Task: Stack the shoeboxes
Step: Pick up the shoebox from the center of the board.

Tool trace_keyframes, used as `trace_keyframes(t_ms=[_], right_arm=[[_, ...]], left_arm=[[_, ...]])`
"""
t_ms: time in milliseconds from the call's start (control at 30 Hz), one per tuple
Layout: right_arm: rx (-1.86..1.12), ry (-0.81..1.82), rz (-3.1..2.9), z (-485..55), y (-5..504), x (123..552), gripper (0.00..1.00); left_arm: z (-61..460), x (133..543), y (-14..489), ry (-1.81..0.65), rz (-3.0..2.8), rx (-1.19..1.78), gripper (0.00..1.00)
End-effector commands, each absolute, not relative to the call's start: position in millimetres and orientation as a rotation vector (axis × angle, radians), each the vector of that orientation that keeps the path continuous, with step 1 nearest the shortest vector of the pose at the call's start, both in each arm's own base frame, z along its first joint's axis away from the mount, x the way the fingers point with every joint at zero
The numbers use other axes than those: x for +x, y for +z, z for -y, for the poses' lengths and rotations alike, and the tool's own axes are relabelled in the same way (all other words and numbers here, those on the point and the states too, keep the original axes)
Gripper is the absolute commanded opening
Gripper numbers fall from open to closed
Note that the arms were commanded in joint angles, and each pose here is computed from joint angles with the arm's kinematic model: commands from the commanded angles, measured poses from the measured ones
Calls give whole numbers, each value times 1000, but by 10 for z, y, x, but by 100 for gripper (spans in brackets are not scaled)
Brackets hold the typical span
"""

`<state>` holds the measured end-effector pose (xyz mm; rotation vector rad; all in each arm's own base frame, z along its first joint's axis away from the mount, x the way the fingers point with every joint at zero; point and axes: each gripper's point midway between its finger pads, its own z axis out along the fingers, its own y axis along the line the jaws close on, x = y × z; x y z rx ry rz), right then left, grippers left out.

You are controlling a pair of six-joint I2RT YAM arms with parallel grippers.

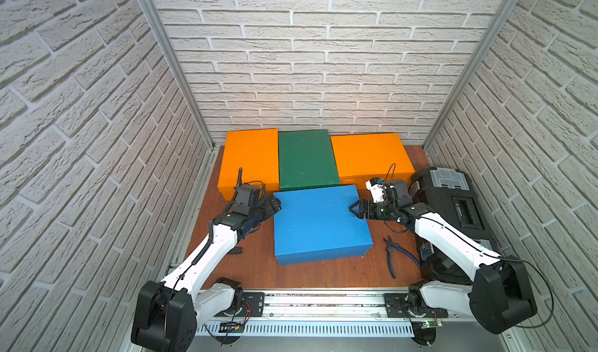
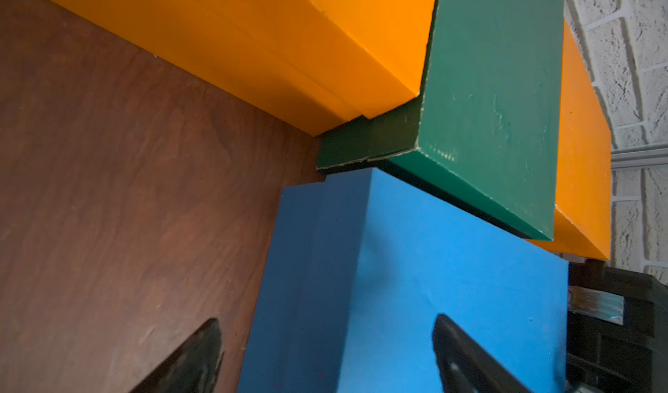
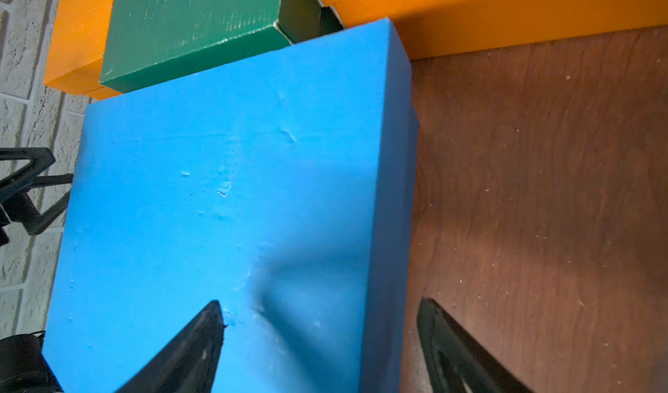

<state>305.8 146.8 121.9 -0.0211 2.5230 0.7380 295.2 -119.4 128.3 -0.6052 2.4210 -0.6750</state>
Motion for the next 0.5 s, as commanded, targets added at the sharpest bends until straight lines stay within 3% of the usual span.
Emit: trace_keyframes(t_ms=[0,333,467], right_arm=[[-22,845,-2469,-1593,1266,3124,85],[-31,916,-2488,-1669,1192,3055,75],[-44,962,-2500,-1729,1187,3030,69]], left_arm=[[1362,2983,1276,-760,-2401,-610,91],[1563,2932,1095,-809,-2424,-620,85],[1621,2940,1144,-842,-2400,-618,77]])
